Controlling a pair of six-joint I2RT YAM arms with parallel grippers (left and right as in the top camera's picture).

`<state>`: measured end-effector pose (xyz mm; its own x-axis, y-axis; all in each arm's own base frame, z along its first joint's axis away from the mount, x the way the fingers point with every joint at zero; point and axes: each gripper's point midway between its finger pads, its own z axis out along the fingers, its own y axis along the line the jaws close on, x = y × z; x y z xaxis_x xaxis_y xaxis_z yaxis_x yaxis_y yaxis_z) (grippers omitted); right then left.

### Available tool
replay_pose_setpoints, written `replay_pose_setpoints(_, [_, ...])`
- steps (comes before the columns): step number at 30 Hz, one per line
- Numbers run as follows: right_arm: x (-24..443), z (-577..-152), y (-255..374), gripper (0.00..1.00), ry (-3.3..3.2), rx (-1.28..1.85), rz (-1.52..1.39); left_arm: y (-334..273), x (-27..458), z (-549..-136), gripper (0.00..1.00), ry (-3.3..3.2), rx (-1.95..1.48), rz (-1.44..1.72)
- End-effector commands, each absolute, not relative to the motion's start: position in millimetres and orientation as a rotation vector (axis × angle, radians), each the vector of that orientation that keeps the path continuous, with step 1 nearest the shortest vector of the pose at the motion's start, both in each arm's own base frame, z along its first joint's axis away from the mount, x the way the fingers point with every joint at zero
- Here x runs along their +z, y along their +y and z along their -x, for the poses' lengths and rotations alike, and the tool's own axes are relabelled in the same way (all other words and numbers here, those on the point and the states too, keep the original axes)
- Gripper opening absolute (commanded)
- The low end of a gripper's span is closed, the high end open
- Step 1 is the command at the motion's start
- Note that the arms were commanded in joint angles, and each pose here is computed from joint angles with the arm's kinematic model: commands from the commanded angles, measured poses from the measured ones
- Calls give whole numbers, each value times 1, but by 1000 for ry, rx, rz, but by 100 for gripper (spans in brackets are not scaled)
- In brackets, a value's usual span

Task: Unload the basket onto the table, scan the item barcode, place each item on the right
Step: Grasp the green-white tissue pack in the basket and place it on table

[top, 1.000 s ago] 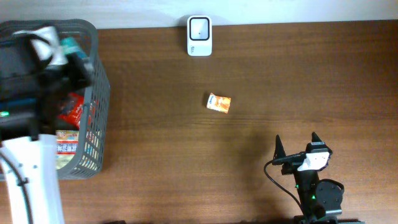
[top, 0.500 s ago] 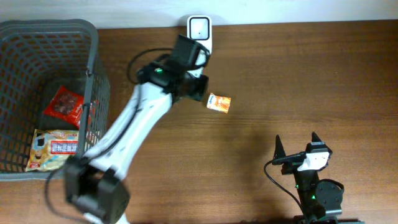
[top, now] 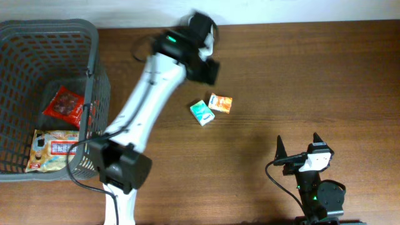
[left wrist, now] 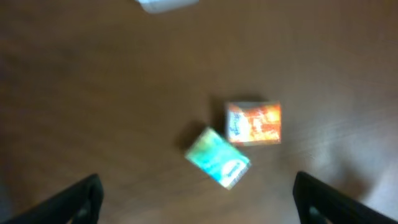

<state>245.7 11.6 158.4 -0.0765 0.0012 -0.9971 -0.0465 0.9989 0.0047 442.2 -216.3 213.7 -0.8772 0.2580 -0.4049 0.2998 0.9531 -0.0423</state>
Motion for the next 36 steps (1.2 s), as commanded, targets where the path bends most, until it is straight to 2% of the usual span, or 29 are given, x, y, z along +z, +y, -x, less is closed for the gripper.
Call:
replay_pose_setpoints(1, [155,-246,10,98,1653,43,20,-132,309,-463,99,2525,-49,-148])
replay_pose_setpoints(3, [155,-246,10,98,1653,42,20,-67,347,-454,99,2473,-24,81])
replay_pose_setpoints(6, [155,-246,10,98,1653,43,20,24,377,-435,99,2395,24,360])
replay_pose_setpoints(9, [155,-246,10,98,1653,43,20,77,387,-418,99,2353,11,510])
replay_pose_setpoints(12, [155,-246,10,98,1653,43,20,114,374,-391,99,2405,74,648])
replay_pose_setpoints(15, [155,-246,10,98,1653,43,20,148,336,-354,99,2472,94,968])
replay_pose_setpoints(18, [155,-246,10,98,1653,42,20,174,271,-331,99,2617,81,1185])
replay_pose_setpoints(21, [155,-246,10,98,1653,43,20,173,211,-340,99,2656,-104,1297])
replay_pose_setpoints(23, [155,-246,10,98,1653,42,20,177,167,-339,99,2631,-117,1446])
replay_pose_setpoints(26, [155,-246,10,98,1653,43,20,180,116,-342,99,2622,-117,1462])
replay_pose_setpoints(30, [155,-246,10,98,1653,42,20,189,77,-320,94,2535,44,1696])
replay_pose_setpoints(32, [155,-246,10,98,1653,43,21,189,62,-313,94,2535,73,1708])
replay_pose_setpoints(36, [155,-246,10,98,1653,42,20,196,37,-304,86,2516,163,1702])
